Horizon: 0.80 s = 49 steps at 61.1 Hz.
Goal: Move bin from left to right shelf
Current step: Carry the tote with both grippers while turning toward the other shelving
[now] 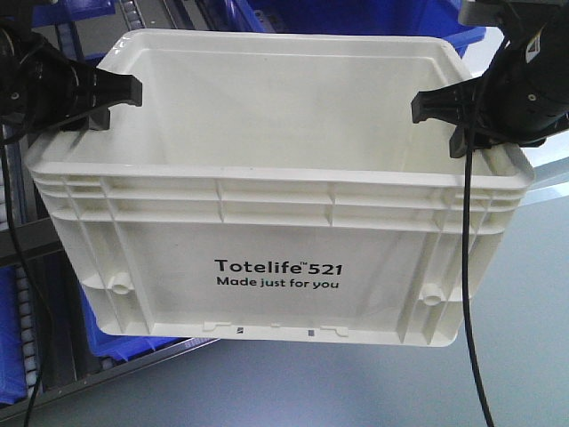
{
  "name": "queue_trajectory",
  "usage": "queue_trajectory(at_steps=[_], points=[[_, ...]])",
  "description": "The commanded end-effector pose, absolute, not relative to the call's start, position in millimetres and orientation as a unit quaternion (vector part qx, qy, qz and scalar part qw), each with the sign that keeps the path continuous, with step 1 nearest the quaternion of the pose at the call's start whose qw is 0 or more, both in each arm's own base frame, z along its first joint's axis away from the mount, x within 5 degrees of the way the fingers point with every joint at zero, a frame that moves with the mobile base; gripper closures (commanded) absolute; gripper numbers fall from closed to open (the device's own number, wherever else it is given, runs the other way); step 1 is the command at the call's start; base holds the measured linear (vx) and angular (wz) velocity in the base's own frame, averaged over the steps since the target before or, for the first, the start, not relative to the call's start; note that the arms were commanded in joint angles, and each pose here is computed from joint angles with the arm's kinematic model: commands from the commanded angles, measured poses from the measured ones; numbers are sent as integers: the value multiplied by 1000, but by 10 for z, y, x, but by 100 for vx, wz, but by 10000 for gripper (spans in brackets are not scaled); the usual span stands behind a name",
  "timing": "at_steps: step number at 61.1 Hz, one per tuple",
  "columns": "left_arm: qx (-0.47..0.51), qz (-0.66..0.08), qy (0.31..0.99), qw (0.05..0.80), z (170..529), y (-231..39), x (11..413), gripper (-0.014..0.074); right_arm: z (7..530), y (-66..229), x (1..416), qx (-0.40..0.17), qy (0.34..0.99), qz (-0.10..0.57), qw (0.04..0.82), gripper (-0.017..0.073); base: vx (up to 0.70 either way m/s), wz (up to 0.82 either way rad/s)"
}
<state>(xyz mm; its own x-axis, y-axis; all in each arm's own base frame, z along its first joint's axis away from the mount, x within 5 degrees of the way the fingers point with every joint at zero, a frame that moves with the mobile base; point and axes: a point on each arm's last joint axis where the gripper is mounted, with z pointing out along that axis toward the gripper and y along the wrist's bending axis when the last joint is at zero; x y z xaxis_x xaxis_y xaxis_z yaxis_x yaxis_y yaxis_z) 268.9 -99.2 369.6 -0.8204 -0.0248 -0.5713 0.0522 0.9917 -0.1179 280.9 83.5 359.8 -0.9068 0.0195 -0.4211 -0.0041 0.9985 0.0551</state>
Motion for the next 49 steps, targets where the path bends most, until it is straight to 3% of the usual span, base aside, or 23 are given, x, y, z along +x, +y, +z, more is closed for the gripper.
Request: queue_trajectory(at_steps=[1, 49], points=[[20, -60, 925, 374, 3976, -930, 2648, 533, 3911, 738, 2769, 4, 953, 18, 303, 557, 3, 19], [20, -60, 925, 374, 3976, -930, 2648, 533, 3911, 738, 2769, 4, 953, 18, 303, 557, 2, 28]])
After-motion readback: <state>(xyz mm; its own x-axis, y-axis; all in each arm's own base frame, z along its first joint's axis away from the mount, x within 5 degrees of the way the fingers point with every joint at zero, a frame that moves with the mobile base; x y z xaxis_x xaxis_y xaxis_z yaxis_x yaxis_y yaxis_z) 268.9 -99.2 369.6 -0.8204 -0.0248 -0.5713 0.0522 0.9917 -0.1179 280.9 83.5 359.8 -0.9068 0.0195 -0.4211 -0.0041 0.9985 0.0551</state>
